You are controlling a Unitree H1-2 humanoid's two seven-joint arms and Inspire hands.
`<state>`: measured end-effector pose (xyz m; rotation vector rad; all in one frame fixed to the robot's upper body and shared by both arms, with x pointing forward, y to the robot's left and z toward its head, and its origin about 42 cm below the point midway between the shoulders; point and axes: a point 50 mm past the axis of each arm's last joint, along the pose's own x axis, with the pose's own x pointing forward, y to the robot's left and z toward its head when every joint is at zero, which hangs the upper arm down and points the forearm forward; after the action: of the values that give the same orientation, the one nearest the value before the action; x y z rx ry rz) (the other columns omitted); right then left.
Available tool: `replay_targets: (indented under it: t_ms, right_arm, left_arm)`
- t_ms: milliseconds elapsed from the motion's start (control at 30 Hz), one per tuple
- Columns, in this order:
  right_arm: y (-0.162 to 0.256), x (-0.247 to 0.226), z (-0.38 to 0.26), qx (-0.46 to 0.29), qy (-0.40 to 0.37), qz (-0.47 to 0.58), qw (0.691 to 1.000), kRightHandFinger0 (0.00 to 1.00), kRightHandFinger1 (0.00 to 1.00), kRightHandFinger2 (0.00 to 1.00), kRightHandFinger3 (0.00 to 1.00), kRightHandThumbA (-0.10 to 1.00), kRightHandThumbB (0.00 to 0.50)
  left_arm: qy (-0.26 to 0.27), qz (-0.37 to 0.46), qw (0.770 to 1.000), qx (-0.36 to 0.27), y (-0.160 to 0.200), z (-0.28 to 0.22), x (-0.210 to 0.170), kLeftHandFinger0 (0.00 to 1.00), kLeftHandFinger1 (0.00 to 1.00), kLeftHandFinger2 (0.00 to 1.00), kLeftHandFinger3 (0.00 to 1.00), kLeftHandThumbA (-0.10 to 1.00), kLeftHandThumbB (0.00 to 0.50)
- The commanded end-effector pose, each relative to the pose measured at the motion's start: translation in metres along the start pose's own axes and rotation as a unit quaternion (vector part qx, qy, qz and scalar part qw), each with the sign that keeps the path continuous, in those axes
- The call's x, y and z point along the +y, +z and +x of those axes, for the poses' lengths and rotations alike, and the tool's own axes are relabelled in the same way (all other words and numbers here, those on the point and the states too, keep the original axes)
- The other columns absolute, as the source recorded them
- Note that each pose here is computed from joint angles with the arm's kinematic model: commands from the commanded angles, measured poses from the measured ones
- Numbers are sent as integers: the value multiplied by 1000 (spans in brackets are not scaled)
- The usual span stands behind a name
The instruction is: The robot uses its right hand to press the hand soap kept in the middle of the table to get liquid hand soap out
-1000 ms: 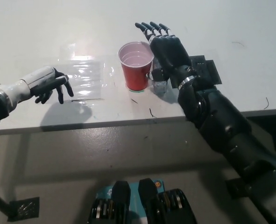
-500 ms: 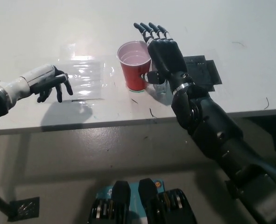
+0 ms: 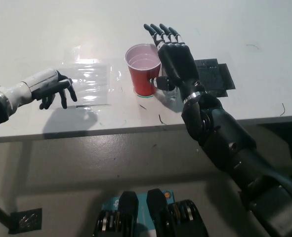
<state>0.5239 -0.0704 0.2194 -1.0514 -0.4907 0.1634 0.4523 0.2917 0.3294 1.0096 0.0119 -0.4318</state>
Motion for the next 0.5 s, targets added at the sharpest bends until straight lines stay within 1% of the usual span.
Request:
replay_targets:
  t_ms: [0, 33, 133, 167, 200, 233, 267, 300, 367, 400, 433, 467]
  right_arm:
    - [-40, 62, -60, 89, 122, 10, 988, 1000, 1000, 1000, 1000, 1000, 500]
    - [-39, 63, -60, 89, 122, 11, 988, 1000, 1000, 1000, 1000, 1000, 500]
    - [-39, 67, -64, 89, 126, 7, 988, 1000, 1000, 1000, 1000, 1000, 500]
    - [-39, 67, -64, 90, 128, 12, 988, 1000, 1000, 1000, 1000, 1000, 497]
    - [-40, 69, -67, 89, 136, 8, 987, 1000, 1000, 1000, 1000, 1000, 498]
    - [-40, 67, -66, 88, 136, 8, 987, 1000, 1000, 1000, 1000, 1000, 500]
    - [-40, 63, -64, 81, 133, 8, 988, 1000, 1000, 1000, 1000, 1000, 500]
    - [-40, 62, -64, 77, 126, 8, 989, 1000, 1000, 1000, 1000, 1000, 500]
    - [-40, 55, -60, 68, 111, 5, 992, 1000, 1000, 1000, 1000, 1000, 500]
    - [-40, 50, -57, 65, 104, 2, 992, 1000, 1000, 1000, 1000, 1000, 500]
    - [-38, 18, -34, 48, 76, 3, 996, 1000, 1000, 1000, 1000, 1000, 500]
    - [-37, 12, -31, 44, 72, 3, 996, 1000, 1000, 1000, 1000, 1000, 500]
  left_arm:
    - [29, 26, 999, -9, 11, -6, 31, 184, 140, 341, 639, 1000, 273]
    - [29, 25, 999, -9, 10, -6, 31, 179, 139, 343, 638, 1000, 264]
    - [24, 22, 999, -5, 8, -7, 27, 184, 133, 328, 625, 1000, 273]
    - [26, 22, 999, -7, 6, -7, 25, 160, 108, 311, 630, 1000, 281]
    - [24, 23, 999, -8, 4, -8, 20, 171, 115, 325, 620, 1000, 260]
    - [22, 23, 999, -6, 3, -8, 18, 190, 132, 356, 612, 1000, 270]
    - [23, 20, 1000, -6, 3, -8, 18, 185, 119, 356, 587, 1000, 262]
    - [21, 19, 1000, -5, 2, -9, 16, 157, 107, 339, 588, 1000, 262]
    - [13, 16, 1000, -1, 0, -10, 11, 168, 130, 350, 613, 1000, 270]
    - [11, 13, 1000, 1, -2, -10, 8, 179, 146, 351, 623, 1000, 273]
    - [8, 11, 1000, 7, -4, -11, 5, 152, 133, 333, 632, 1000, 284]
    - [7, 10, 1000, 8, -5, -12, 4, 138, 118, 319, 631, 1000, 278]
